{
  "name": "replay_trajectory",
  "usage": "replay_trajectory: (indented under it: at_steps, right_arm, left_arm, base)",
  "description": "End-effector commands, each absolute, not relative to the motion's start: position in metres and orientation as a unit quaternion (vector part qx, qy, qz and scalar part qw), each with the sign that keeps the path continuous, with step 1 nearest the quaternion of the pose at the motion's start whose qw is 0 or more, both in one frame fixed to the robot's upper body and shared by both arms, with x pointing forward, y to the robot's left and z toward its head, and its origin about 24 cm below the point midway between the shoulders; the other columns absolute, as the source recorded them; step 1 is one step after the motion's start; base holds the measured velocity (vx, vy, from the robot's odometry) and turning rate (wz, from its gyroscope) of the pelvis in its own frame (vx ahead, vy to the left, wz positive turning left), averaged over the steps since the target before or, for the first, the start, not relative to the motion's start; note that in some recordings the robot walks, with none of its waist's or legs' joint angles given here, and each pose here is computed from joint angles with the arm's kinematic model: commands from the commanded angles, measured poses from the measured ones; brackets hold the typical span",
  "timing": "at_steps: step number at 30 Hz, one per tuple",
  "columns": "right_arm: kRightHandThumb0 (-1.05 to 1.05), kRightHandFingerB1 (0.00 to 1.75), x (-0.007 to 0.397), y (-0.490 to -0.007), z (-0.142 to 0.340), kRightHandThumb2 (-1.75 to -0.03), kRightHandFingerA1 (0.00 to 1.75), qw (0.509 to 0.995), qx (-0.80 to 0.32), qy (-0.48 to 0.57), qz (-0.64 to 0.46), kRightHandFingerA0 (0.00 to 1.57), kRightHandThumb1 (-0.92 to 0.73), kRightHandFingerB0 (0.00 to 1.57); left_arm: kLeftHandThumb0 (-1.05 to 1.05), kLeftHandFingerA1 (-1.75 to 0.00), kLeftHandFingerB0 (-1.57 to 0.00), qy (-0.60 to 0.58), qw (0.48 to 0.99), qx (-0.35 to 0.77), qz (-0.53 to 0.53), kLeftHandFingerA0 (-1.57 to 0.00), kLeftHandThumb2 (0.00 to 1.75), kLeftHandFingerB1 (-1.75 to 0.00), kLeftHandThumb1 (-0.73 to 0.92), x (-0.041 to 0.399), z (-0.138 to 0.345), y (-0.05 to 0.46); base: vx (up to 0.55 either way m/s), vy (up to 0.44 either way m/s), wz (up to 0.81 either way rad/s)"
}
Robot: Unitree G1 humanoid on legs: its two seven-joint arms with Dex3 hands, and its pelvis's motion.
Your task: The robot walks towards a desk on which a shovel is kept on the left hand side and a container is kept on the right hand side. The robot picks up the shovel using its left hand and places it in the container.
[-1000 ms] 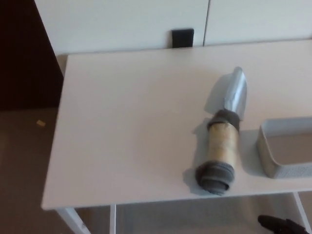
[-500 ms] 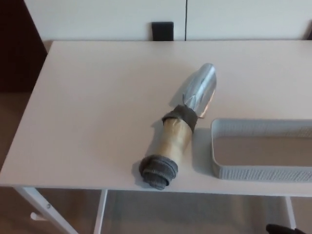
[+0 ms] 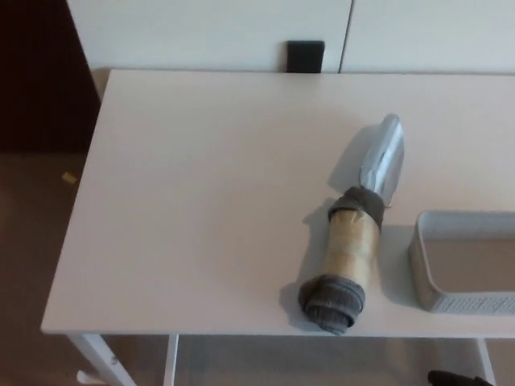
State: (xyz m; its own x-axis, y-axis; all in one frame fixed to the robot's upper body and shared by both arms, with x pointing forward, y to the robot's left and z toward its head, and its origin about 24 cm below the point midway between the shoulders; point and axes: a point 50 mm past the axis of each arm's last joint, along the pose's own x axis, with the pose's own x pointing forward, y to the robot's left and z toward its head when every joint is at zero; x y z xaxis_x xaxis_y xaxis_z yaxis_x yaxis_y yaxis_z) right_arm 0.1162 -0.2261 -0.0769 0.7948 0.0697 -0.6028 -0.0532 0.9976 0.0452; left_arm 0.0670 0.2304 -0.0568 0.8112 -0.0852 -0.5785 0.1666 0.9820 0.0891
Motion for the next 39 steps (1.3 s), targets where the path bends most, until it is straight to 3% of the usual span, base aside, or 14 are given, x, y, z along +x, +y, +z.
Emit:
replay_trajectory:
  at_steps: [1, 16, 17, 19, 20, 21, 22, 26, 27, 28, 35, 37, 38, 39]
  right_arm:
    - [-0.44, 0.53, 0.116, -0.231, -0.074, -0.70, 0.59, 0.951, 0.013, 0.309, 0.022, 0.52, -0.40, 0.39]
    - [-0.42, 0.51, 0.126, -0.230, -0.070, -0.69, 0.57, 0.954, 0.009, 0.300, 0.022, 0.51, -0.42, 0.39]
    - [-0.36, 0.43, 0.126, -0.231, -0.070, -0.54, 0.50, 0.953, 0.003, 0.301, 0.028, 0.54, -0.51, 0.40]
    - [-0.35, 0.43, 0.125, -0.230, -0.069, -0.54, 0.50, 0.953, 0.007, 0.302, 0.022, 0.55, -0.50, 0.41]
    - [-0.43, 0.50, 0.125, -0.231, -0.070, -0.69, 0.56, 0.953, 0.000, 0.301, 0.023, 0.51, -0.42, 0.39]
    - [-0.42, 0.50, 0.125, -0.231, -0.070, -0.69, 0.56, 0.953, 0.001, 0.301, 0.023, 0.51, -0.42, 0.38]
    - [-0.35, 0.43, 0.123, -0.231, -0.071, -0.54, 0.49, 0.953, 0.004, 0.303, 0.022, 0.55, -0.51, 0.41]
    - [-0.34, 0.43, 0.122, -0.231, -0.072, -0.54, 0.49, 0.952, 0.007, 0.306, 0.018, 0.56, -0.51, 0.41]
    - [-0.43, 0.51, 0.120, -0.230, -0.073, -0.69, 0.56, 0.951, 0.009, 0.308, 0.019, 0.52, -0.42, 0.39]
    - [-0.37, 0.43, 0.120, -0.230, -0.073, -0.54, 0.50, 0.951, 0.012, 0.309, 0.019, 0.55, -0.50, 0.41]
    - [-0.39, 0.44, 0.121, -0.229, -0.073, -0.54, 0.52, 0.952, 0.012, 0.306, 0.018, 0.57, -0.49, 0.41]
    - [-0.38, 0.44, 0.121, -0.228, -0.071, -0.54, 0.52, 0.953, 0.009, 0.302, 0.025, 0.56, -0.51, 0.41]
    - [-0.44, 0.52, 0.122, -0.229, -0.071, -0.70, 0.59, 0.954, 0.011, 0.300, 0.023, 0.51, -0.42, 0.38]
    - [-0.44, 0.52, 0.123, -0.229, -0.071, -0.70, 0.59, 0.954, 0.011, 0.299, 0.023, 0.51, -0.42, 0.38]
  left_arm:
    - [-0.51, -0.48, -0.20, 0.298, 0.950, 0.070, -0.064, -0.32, 0.86, -0.42, 0.53, 0.067, -0.056, 0.232]
    - [-0.49, -0.49, -0.20, 0.282, 0.955, 0.068, -0.059, -0.32, 0.86, -0.42, 0.53, 0.079, -0.054, 0.233]
    - [-0.51, -0.49, -0.21, 0.283, 0.955, 0.067, -0.058, -0.33, 0.86, -0.42, 0.53, 0.079, -0.054, 0.233]
    - [-0.49, -0.49, -0.21, 0.284, 0.954, 0.073, -0.058, -0.33, 0.86, -0.43, 0.53, 0.079, -0.054, 0.234]
    - [-0.50, -0.49, -0.21, 0.285, 0.954, 0.070, -0.056, -0.33, 0.85, -0.42, 0.53, 0.079, -0.054, 0.234]
    - [-0.51, -0.48, -0.21, 0.284, 0.955, 0.069, -0.057, -0.33, 0.85, -0.42, 0.53, 0.079, -0.054, 0.234]
    - [-0.51, -0.49, -0.22, 0.286, 0.954, 0.071, -0.058, -0.33, 0.85, -0.43, 0.53, 0.078, -0.054, 0.234]
    - [-0.51, -0.49, -0.22, 0.289, 0.953, 0.069, -0.057, -0.34, 0.85, -0.43, 0.53, 0.078, -0.055, 0.234]
    - [-0.49, -0.49, -0.21, 0.288, 0.953, 0.071, -0.058, -0.34, 0.86, -0.43, 0.53, 0.077, -0.055, 0.234]
    - [-0.49, -0.49, -0.21, 0.287, 0.953, 0.072, -0.059, -0.34, 0.86, -0.43, 0.52, 0.076, -0.055, 0.235]
    - [-0.49, -0.49, -0.20, 0.285, 0.953, 0.075, -0.065, -0.32, 0.86, -0.42, 0.53, 0.077, -0.053, 0.235]
    - [-0.49, -0.49, -0.21, 0.285, 0.954, 0.074, -0.062, -0.33, 0.86, -0.43, 0.53, 0.079, -0.053, 0.236]
    - [-0.49, -0.49, -0.21, 0.284, 0.954, 0.076, -0.062, -0.33, 0.86, -0.43, 0.52, 0.080, -0.053, 0.236]
    - [-0.49, -0.49, -0.21, 0.283, 0.954, 0.076, -0.062, -0.33, 0.86, -0.43, 0.52, 0.082, -0.053, 0.236]
  base:
    - [-0.02, -0.094, 0.01]
    - [0.00, -0.067, 0.02]
    - [-0.07, -0.096, 0.16]
    - [-0.06, -0.122, 0.04]
    - [-0.05, -0.171, 0.08]
    - [-0.08, -0.182, 0.11]
    - [-0.12, -0.217, 0.16]
    - [-0.05, -0.366, 0.39]
    - [0.02, -0.530, 0.09]
    - [0.01, -0.264, -0.06]
    - [0.04, -0.058, -0.01]
    - [0.05, 0.116, -0.09]
    - [0.04, 0.176, -0.02]
    - [0.05, 0.204, -0.10]
